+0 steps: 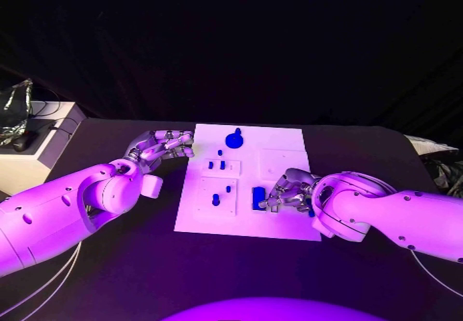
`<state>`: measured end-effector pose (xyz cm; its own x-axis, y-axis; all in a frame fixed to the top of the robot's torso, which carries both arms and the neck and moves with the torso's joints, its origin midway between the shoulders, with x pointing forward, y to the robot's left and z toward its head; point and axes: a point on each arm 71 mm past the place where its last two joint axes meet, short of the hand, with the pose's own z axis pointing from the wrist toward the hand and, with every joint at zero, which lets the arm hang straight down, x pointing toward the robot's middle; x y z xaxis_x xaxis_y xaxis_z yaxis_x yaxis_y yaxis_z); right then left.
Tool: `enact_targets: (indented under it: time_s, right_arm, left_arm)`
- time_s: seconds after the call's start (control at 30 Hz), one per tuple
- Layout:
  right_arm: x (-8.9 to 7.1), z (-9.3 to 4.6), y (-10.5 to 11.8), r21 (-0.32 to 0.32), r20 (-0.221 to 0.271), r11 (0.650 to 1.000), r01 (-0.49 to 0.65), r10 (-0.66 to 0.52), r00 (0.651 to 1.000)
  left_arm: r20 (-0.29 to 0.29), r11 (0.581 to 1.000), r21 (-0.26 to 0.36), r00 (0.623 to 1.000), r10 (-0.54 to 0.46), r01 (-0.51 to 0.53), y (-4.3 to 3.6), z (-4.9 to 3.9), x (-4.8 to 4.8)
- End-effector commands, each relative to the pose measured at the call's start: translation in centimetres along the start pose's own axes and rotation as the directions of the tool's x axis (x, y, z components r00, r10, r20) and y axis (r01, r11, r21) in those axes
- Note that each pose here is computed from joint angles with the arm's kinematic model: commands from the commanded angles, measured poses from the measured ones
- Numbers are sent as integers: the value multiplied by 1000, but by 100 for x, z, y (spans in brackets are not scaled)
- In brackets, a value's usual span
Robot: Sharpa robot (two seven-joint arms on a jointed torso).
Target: Assemble the parts on the task board
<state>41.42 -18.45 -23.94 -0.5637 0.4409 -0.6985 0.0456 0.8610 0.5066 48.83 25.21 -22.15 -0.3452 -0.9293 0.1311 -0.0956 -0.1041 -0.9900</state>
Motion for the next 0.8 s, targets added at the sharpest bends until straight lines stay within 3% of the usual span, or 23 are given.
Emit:
enact_targets:
  time_s: [0.03,0.47,0.8]
  right_arm:
    - [13,13,6,10,13,1000,12,-12,1000]
    - [21,23,14,10,37,1000,10,-11,999]
    - [-36,-74,-14,-45,48,997,-63,66,997]
  left_arm:
    - [-19,1000,5,1000,-5,5,0,1,25]
    - [-17,1000,5,1000,-4,4,-3,-5,17]
    - [-16,1000,4,1000,-4,4,-2,-6,14]
